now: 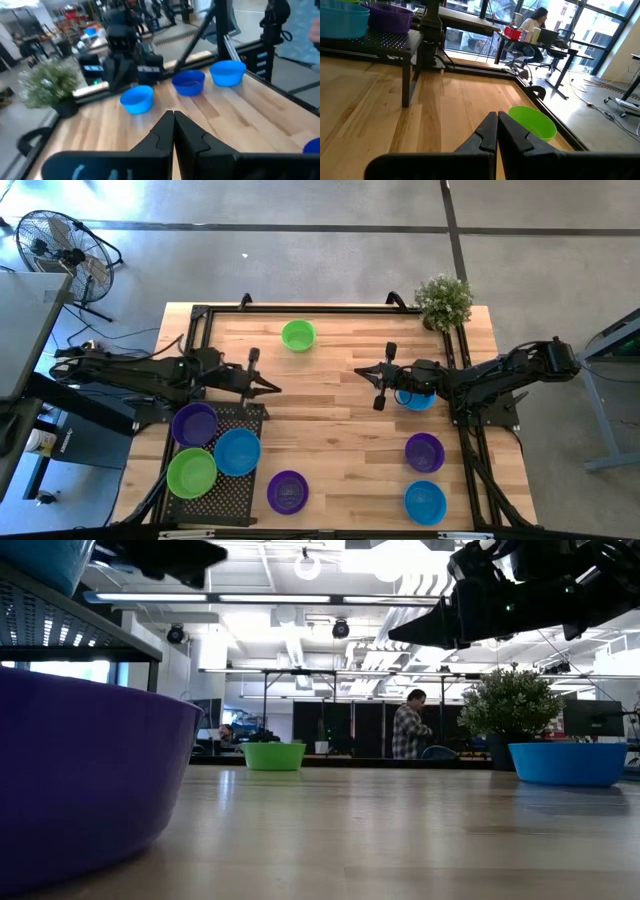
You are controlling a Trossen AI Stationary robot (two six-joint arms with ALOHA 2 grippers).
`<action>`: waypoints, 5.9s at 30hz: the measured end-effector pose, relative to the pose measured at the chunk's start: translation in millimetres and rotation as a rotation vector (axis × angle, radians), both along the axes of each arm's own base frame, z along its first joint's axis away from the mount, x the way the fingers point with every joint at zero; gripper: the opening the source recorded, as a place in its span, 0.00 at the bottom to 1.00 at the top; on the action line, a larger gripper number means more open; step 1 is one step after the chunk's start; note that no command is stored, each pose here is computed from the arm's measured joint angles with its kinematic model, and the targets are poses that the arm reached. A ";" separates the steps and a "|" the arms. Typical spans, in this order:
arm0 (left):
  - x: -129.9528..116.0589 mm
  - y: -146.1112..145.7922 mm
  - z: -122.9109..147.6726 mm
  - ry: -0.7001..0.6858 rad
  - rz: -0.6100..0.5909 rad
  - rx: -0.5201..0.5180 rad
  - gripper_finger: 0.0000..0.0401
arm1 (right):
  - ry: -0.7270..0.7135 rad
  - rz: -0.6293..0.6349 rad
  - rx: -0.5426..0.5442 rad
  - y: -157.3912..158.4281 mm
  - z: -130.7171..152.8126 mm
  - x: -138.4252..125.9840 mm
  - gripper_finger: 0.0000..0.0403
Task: Pick & Place Mini bowls
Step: Stack the blue bowl on the other blue bowls on the shelf
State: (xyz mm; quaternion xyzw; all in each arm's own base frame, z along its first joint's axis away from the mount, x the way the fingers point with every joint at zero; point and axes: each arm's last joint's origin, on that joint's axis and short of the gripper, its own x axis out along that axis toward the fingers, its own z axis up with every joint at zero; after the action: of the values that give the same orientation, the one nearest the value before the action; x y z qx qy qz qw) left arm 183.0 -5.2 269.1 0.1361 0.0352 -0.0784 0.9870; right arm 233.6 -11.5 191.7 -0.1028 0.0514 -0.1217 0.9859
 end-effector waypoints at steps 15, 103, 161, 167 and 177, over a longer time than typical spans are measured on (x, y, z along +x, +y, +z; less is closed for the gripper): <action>-52.8 7.7 9.6 0.025 0.265 -0.102 0.00 | -0.008 0.000 -0.001 0.0 0.8 0.1 0.00; -99.1 6.4 -19.9 -0.043 0.208 -0.118 0.00 | 1.204 -0.500 1.076 237.4 24.7 -92.9 0.26; -99.1 6.4 -19.8 -0.044 0.208 -0.117 0.00 | 0.901 -0.192 0.999 35.3 26.1 59.1 0.01; -99.1 6.4 -19.8 -0.045 0.209 -0.115 0.00 | 0.888 -0.203 0.875 -21.6 6.5 106.7 0.01; -99.1 6.4 -19.9 -0.043 0.210 -0.115 0.00 | 0.919 -0.167 0.793 -60.0 -12.7 175.0 0.01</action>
State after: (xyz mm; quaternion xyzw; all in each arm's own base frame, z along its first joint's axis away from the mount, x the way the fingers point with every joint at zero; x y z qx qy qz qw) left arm 83.9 1.3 249.1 0.0764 0.0234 0.0263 0.9965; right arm 408.6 -71.6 179.0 0.2344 0.5206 -0.1135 0.8131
